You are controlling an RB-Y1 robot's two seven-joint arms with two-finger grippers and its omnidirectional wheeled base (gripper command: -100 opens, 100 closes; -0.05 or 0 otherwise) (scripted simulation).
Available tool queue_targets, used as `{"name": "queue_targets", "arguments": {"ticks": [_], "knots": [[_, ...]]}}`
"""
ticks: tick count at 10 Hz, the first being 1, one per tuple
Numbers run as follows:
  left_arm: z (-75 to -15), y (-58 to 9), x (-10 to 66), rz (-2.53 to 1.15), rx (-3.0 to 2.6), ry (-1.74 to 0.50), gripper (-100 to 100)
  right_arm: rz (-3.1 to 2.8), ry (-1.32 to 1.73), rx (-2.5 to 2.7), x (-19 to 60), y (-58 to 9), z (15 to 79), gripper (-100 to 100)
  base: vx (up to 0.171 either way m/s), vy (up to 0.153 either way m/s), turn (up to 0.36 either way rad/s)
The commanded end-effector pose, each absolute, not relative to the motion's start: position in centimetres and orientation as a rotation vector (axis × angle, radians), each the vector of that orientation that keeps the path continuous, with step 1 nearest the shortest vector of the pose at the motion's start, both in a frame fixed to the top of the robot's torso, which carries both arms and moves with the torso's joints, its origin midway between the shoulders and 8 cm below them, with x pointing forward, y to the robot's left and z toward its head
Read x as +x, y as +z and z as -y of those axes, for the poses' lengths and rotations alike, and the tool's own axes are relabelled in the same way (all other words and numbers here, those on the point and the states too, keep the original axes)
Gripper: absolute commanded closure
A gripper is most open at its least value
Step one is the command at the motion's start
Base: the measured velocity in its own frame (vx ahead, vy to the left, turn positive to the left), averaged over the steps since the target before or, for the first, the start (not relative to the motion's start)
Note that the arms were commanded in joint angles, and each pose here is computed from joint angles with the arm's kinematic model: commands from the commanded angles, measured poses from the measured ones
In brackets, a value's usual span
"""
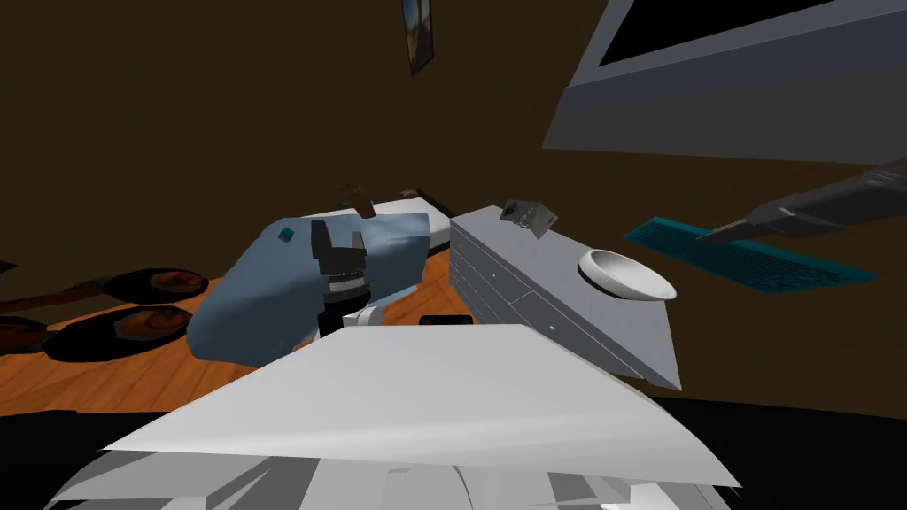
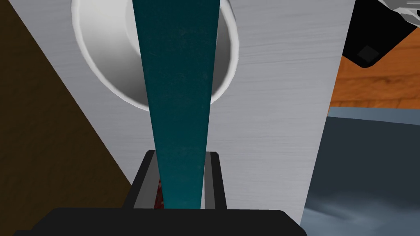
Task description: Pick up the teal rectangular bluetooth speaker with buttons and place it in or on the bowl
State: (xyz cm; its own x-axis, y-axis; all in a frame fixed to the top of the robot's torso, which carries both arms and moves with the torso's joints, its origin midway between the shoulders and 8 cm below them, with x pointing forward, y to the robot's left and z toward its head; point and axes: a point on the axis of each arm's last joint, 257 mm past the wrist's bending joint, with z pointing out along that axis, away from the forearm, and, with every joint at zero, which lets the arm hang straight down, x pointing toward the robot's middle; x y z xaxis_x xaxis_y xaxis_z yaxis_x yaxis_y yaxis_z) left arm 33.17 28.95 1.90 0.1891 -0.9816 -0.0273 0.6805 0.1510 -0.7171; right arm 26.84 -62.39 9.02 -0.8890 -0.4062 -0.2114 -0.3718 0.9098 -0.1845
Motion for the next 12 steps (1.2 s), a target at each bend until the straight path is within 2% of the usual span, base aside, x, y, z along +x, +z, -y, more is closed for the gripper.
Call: {"name": "queue_targets", "arguments": {"ticks": [1,5,7,10,12], "knots": [[-29.0,1.9,33.2,-0.571,-0.648,-1.290,0,-2.818,-0.211,-0.548,25.7,9.8,63.1,100,-0.039,-0.029,0.246],[-29.0,1.9,33.2,-0.571,-0.648,-1.290,0,-2.820,-0.229,-0.456,22.6,10.6,65.1,100,-0.055,-0.043,0.257],[-29.0,1.9,33.2,-0.571,-0.648,-1.290,0,-2.851,-0.232,-0.419,21.3,10.1,65.8,100,-0.028,-0.034,0.041],[-29.0,1.9,33.2,-0.571,-0.648,-1.290,0,-2.838,-0.241,-0.365,19.0,10.7,67.0,100,-0.040,-0.031,0.229],[-29.0,1.9,33.2,-0.571,-0.648,-1.290,0,-2.863,-0.242,-0.333,17.9,10.3,67.5,100,-0.031,-0.027,0.083]]}}
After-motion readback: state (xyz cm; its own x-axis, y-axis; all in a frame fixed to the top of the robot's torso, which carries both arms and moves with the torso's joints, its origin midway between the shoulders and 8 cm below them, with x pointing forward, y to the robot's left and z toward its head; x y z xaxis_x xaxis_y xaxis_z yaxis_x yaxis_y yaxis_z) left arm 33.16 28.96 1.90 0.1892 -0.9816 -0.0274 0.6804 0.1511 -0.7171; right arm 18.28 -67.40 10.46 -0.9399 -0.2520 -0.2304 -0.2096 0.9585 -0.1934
